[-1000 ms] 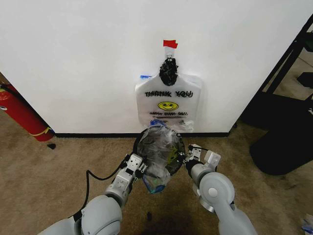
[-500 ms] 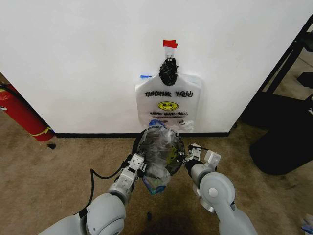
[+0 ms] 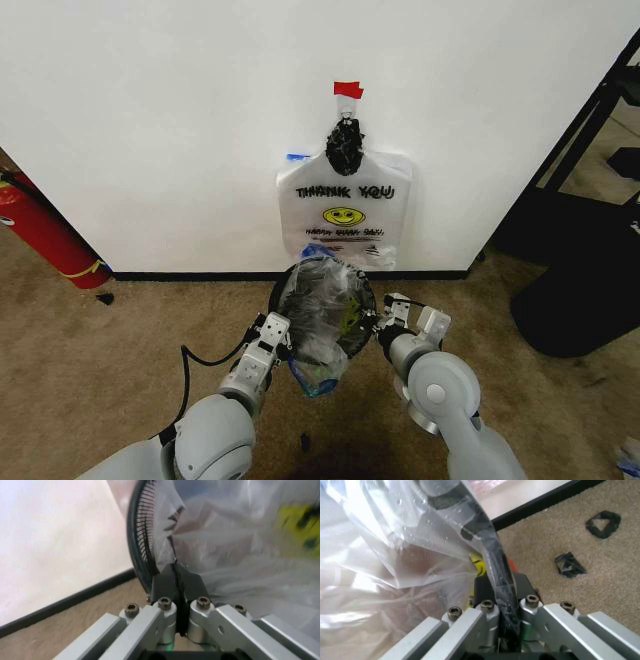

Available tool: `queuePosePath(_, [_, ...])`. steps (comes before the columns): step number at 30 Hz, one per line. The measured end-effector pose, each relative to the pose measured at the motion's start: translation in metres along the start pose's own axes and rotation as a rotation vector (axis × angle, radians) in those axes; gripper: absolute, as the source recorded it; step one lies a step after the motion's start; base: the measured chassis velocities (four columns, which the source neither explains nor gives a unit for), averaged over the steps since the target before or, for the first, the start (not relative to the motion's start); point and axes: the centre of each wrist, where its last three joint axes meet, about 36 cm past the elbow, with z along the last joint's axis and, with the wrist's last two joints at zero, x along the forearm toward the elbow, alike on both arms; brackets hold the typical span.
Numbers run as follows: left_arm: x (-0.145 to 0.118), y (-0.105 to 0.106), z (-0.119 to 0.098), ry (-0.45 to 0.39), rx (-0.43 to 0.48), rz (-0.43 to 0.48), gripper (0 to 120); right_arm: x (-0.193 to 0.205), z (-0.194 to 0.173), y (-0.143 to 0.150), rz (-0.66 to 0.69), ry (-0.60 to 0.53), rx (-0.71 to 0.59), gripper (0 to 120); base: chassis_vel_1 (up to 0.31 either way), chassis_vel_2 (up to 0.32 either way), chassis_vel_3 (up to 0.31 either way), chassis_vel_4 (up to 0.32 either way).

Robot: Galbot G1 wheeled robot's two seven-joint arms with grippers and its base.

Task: Pick up the garbage bag from the wall and place it over the trash bin.

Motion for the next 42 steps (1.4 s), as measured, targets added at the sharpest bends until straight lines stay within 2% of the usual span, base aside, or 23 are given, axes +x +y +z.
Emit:
queuePosePath(1, [0.000, 0.000, 0.000, 0.000, 0.000, 0.000, 0, 0.000, 0.000, 0.000, 0.000, 0.000, 0.000, 0, 0.000, 0.000, 0.000, 0.000])
queuePosePath(5, [0.009, 0.006, -0.007, -0.093, 0.068, 0.016, 0, -0.005, -0.002, -0.005, 0.014, -0.002, -0.018, 0, 0.000, 0.000, 0.000, 0.000])
queuePosePath(13, [0.006, 0.022, -0.016, -0.131, 0.105, -0.041, 0, -0.009, -0.001, -0.008, 0.022, 0.003, -0.031, 0, 0.000, 0.000, 0.000, 0.000])
queuePosePath(22, [-0.021, 0.038, 0.003, -0.068, 0.093, -0.120, 0, -0.003, -0.002, -0.008, 0.003, 0.007, -0.042, 0, 0.000, 0.000, 0.000, 0.000])
queuePosePath(28, [-0.045, 0.047, 0.027, -0.008, 0.083, -0.172, 0, 0.012, -0.005, -0.009, -0.042, 0.018, -0.082, 0, 0.000, 0.000, 0.000, 0.000])
queuePosePath(36, [-0.054, 0.044, 0.047, 0.011, 0.102, -0.162, 0, 0.026, -0.006, -0.014, -0.095, 0.023, -0.111, 0, 0.000, 0.000, 0.000, 0.000])
queuePosePath(42, [-0.052, 0.039, 0.049, -0.018, 0.140, -0.145, 0, 0.030, -0.003, -0.019, -0.087, 0.026, -0.119, 0, 0.000, 0.000, 0.000, 0.000])
